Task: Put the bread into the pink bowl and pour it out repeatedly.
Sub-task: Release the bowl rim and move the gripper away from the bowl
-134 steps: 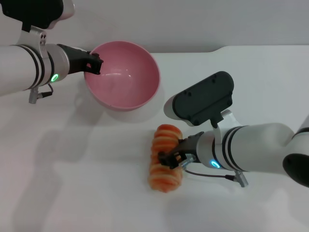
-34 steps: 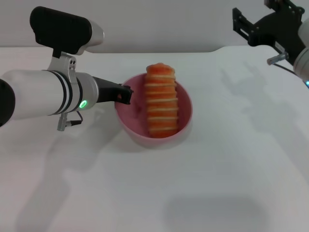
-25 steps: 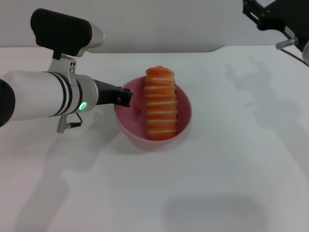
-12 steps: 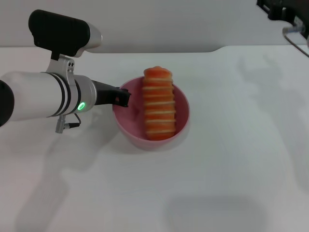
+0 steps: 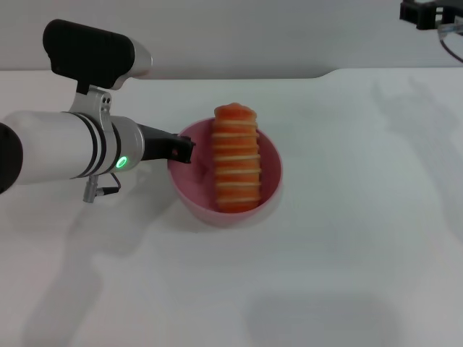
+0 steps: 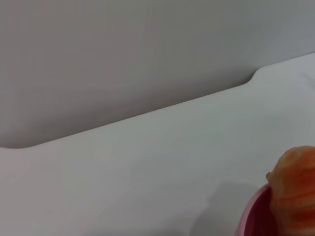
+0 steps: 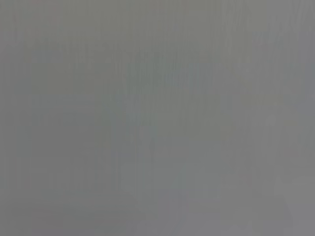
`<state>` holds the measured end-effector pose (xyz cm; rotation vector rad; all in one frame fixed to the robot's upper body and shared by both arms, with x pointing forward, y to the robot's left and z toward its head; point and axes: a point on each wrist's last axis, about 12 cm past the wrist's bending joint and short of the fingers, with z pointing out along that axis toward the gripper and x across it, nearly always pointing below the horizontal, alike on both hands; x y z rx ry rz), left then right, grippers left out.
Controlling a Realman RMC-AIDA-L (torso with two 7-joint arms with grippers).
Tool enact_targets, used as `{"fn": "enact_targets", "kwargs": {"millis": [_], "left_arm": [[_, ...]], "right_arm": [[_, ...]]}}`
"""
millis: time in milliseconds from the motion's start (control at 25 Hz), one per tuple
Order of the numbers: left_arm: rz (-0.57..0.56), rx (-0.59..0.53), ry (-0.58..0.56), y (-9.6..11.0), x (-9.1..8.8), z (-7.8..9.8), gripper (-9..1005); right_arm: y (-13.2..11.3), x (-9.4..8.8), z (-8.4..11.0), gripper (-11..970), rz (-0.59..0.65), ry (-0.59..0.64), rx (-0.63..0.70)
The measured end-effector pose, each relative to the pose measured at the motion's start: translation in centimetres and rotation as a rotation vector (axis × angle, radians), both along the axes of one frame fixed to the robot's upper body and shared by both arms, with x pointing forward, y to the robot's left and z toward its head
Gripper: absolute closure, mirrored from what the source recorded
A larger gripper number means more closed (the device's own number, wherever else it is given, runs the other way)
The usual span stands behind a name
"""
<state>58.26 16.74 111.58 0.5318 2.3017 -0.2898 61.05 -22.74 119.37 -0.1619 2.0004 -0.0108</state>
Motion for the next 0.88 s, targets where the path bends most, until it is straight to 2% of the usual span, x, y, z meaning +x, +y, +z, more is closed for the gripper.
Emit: {"fn": "enact_targets", "kwargs": {"millis": [80, 160, 240, 360, 520, 680, 760, 880], "left_arm": [[-0.001, 0.000, 0.001, 0.0, -0.1, -0.1, 932], [-0.001, -0.001, 0.002, 0.0, -0.1, -0.1, 931], [-0.001, -0.002, 0.004, 0.0, -0.1, -0.2, 929], [0.000, -0.001, 0.006, 0.0, -0.2, -0.2, 927], [0.000, 0.000, 0.007, 0.0, -0.2, -0.3, 925], [0.000, 0.000, 0.009, 0.0, -0.2, -0.3, 922], [0.000, 0.001, 0.009, 0.0, -0.2, -0.3, 921], [0.000, 0.001, 0.009, 0.0, -0.2, -0.3, 919]], "right_arm": [[-0.1, -0.1, -0.6, 221, 0.009, -0.039, -0.031], [-0.6, -1.0, -2.1, 221, 0.024, -0.118, -0.054], [-1.0, -1.9, -2.8, 221, 0.070, -0.251, -0.031], [-1.3, -2.7, -2.9, 221, 0.148, -0.407, 0.013], [-1.8, -3.5, -4.2, 221, 0.215, -0.485, -0.021], [-1.8, -5.3, -6.1, 221, 0.315, -0.625, -0.102], [-2.0, -6.0, -7.2, 221, 0.312, -0.675, -0.128], [-2.4, -6.8, -8.6, 221, 0.207, -0.706, -0.139]]}}
